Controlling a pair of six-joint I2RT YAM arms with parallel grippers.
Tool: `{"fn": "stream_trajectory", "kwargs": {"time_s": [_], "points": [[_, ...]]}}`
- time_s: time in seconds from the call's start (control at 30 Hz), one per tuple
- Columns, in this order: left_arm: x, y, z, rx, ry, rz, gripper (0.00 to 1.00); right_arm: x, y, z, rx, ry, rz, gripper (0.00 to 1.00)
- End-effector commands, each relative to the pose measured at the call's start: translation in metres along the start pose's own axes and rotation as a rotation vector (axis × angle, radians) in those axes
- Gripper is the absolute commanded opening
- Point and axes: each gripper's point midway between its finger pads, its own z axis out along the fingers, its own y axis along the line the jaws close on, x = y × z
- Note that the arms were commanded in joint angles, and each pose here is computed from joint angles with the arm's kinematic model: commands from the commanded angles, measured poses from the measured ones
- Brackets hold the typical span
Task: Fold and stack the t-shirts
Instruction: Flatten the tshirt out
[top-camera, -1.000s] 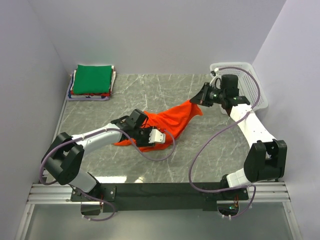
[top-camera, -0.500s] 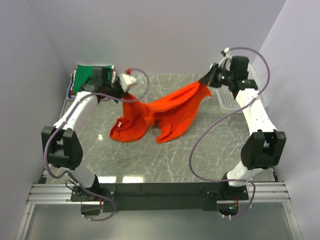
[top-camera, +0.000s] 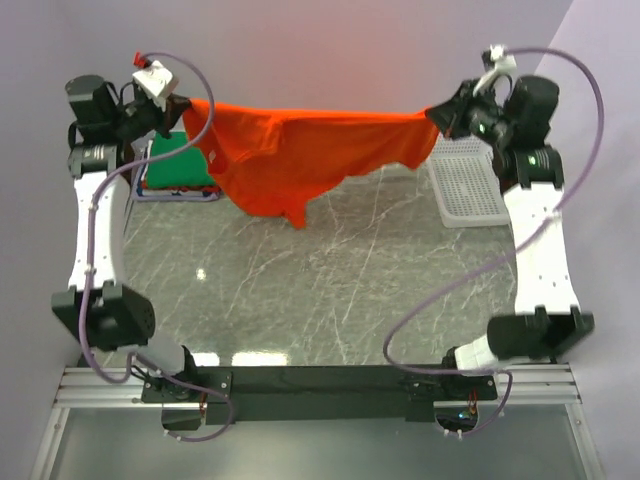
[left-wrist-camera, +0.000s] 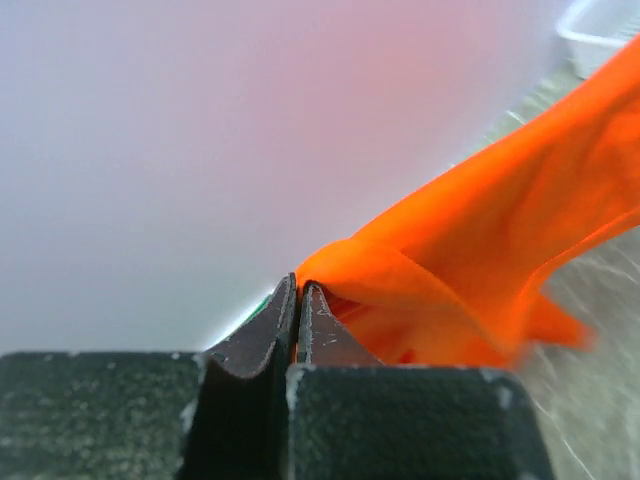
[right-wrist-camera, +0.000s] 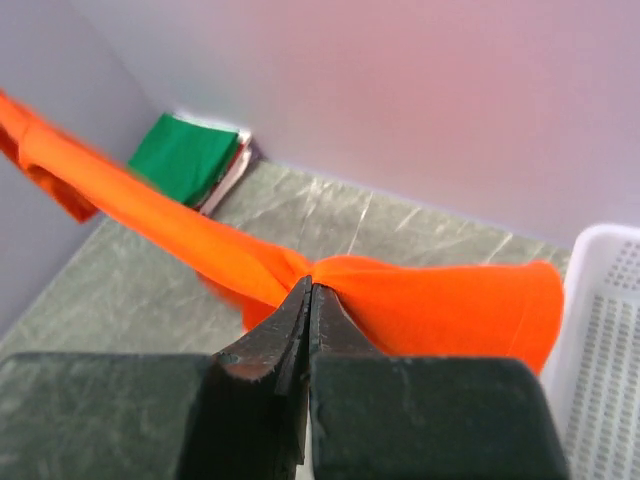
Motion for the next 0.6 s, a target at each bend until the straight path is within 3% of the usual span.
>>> {"fn": "stream_trajectory", "kwargs": {"time_s": [0.0,0.1,0.13,0.17,0.23,0.27,0.37,0.4,0.47,0.5,0.53,0.57], "points": [[-0.025,-0.045,-0.039,0.104,-0.047,0.079,0.0,0.022,0.019,-0.041,-0.036,0.026,-0.147,0.0],[0.034,-0.111,-0.071,0.256,0.083,0.064,0.0,0.089,0.018,-0.063,-0.036,0.175,-0.209,0.0],[0.05,-0.125,-0.08,0.298,0.11,0.144,0.0,0.109,0.015,-0.069,-0.039,0.227,-0.23,0.0],[0.086,-0.161,-0.102,0.369,0.21,0.05,0.0,0.142,0.012,-0.079,-0.042,0.301,-0.238,0.0],[0.12,-0.194,-0.125,0.443,0.305,0.021,0.0,0.19,0.012,-0.098,-0.086,0.432,-0.277,0.0],[0.152,-0.231,-0.155,0.56,0.396,0.027,0.0,0.223,0.015,-0.111,-0.116,0.517,-0.281,0.0],[0.192,-0.278,-0.201,0.706,0.537,-0.002,0.01,0.289,0.025,-0.145,-0.206,0.751,-0.379,0.0],[0.197,-0.282,-0.206,0.723,0.555,-0.001,0.03,0.305,0.029,-0.158,-0.254,0.832,-0.44,0.17],[0.2,-0.282,-0.209,0.727,0.591,-0.034,0.26,0.312,0.021,-0.166,-0.242,0.887,-0.48,0.49],[0.201,-0.279,-0.209,0.724,0.603,-0.035,0.39,0.309,0.019,-0.166,-0.241,0.886,-0.496,0.7],[0.199,-0.274,-0.205,0.699,0.61,-0.061,0.43,0.298,0.018,-0.16,-0.233,0.857,-0.51,0.81],[0.197,-0.263,-0.194,0.672,0.603,-0.065,0.47,0.294,0.017,-0.151,-0.226,0.844,-0.496,0.84]]}}
